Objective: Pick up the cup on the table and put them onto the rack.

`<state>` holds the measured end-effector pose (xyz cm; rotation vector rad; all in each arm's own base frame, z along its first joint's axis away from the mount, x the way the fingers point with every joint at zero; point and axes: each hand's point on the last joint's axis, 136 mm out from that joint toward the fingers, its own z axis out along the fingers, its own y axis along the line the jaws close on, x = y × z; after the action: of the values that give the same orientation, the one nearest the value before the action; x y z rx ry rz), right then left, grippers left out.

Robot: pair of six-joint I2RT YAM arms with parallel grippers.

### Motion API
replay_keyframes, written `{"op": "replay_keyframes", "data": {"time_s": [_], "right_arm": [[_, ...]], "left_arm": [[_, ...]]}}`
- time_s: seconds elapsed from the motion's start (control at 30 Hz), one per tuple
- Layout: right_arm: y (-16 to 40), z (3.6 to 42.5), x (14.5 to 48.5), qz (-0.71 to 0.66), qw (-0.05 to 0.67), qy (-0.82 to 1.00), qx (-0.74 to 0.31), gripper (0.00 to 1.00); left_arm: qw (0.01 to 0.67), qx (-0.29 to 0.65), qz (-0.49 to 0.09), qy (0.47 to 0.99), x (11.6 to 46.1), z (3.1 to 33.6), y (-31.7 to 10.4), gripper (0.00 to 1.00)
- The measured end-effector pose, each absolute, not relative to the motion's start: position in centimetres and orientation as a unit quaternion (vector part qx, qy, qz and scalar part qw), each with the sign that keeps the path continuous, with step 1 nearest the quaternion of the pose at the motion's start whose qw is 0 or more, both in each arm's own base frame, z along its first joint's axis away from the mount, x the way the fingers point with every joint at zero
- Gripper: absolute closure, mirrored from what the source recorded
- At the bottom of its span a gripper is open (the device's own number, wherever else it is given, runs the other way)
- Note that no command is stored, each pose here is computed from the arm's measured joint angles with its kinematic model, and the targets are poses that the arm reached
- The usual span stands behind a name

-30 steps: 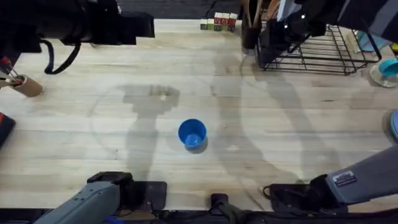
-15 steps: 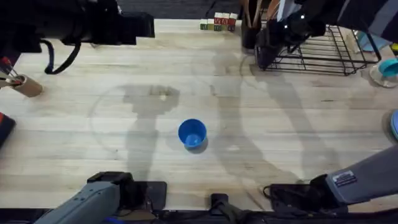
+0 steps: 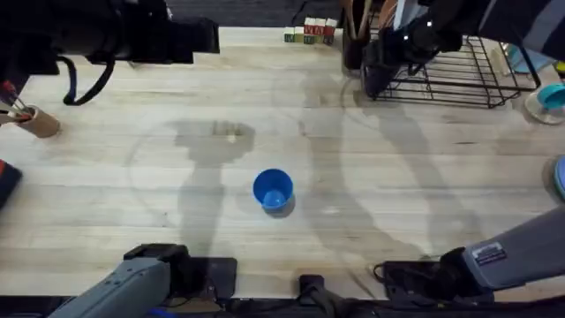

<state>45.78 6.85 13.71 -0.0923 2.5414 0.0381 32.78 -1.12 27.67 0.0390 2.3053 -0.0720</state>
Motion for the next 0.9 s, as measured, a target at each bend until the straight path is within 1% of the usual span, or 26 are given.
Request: {"op": "replay_keyframes", "data": {"time_s": [0.57,0.9], "right_arm": [[6.9,13.8,45.7,0.015,0.295,0.955,-0.035,0.66],[7.2,16.5,45.4,0.026,0.322,0.946,-0.038,0.66]], "left_arm": [[0.405,0.015,-0.028,0.914,32.8,27.7,-1.1,0.007],[0.405,0.015,-0.028,0.914,32.8,27.7,-1.1,0.007]]}}
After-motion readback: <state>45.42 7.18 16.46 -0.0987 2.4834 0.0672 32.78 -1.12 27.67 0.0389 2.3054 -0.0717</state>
